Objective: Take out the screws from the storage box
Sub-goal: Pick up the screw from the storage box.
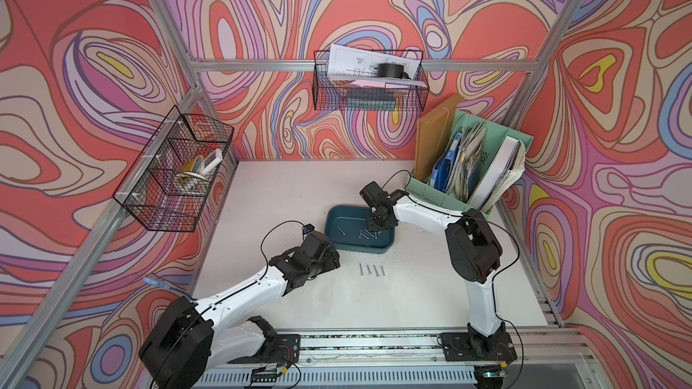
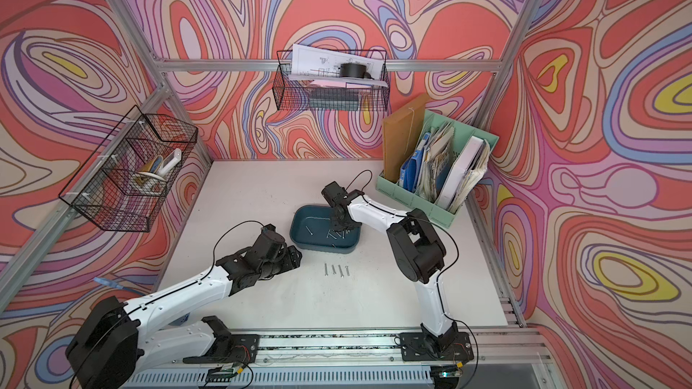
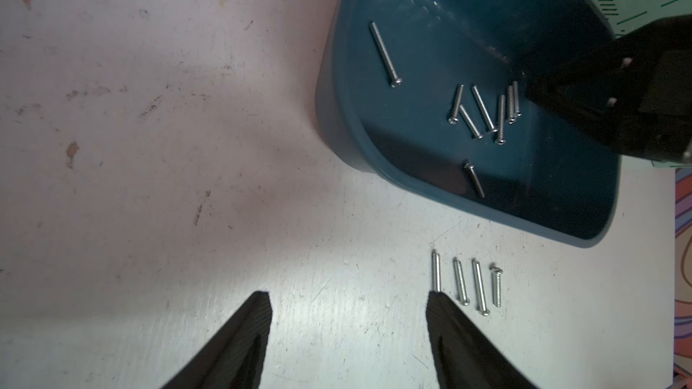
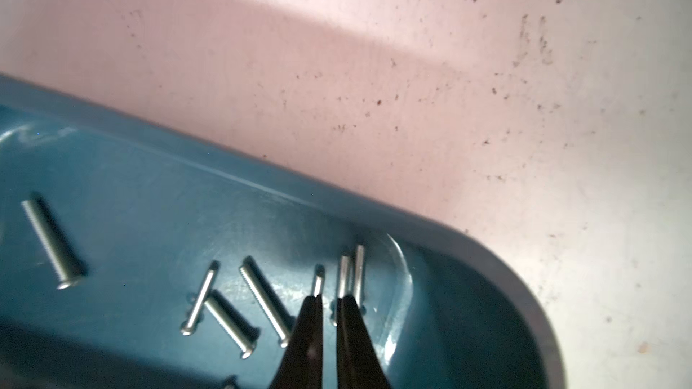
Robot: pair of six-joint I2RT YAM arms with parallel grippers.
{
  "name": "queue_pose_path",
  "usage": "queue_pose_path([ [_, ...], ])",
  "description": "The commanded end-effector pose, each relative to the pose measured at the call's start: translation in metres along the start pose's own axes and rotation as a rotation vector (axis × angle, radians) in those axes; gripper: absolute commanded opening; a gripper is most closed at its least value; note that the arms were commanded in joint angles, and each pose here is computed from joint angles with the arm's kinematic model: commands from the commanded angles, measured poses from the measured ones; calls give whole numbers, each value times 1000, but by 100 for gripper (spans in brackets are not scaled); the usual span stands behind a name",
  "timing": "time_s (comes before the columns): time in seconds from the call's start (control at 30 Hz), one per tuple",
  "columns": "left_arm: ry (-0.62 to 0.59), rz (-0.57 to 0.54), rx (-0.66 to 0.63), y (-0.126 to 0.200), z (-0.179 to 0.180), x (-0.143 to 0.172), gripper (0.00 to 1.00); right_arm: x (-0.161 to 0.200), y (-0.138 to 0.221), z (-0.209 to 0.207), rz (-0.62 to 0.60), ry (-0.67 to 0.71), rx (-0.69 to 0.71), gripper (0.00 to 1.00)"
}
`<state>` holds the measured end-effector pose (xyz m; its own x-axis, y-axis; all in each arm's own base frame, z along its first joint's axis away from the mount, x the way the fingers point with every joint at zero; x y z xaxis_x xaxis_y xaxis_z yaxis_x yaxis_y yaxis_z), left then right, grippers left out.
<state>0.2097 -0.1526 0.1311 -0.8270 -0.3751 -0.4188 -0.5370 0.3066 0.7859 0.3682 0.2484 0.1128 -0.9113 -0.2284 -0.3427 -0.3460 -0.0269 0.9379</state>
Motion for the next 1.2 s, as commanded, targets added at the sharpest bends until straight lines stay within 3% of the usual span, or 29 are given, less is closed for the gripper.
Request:
queue_pose_path([
  [0.0,-12,-16,10,6,-5,-4,72,3,-11,-7,31,6,76,16],
  [0.2,-14,-16,4,6,-4,-4,72,4,-19,-9,35,9,86,21],
  [0.5,-12,-10,-1,4,-2,-2,72,9,-37,-4,80,5,66,14],
  [0.9,-10,-7,-5,3,-1,-1,72,18,-46,9,134,-20,-50,14],
  [1.17,-4,-4,3,2,-2,0,72,12,-28,5,75,-27,-48,4],
])
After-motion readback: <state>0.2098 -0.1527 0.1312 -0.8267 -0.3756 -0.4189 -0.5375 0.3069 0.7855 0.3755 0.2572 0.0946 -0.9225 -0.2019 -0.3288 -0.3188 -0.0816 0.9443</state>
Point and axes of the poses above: each gripper's point midway between its finger pads, its own y axis back along the fingers, its own z axis along the line the jaws close on, x = y × z, the point moved 7 cm from there along y, back along the fingers, and after that the axes turned 3 degrees about y, right-handed, at the moved point
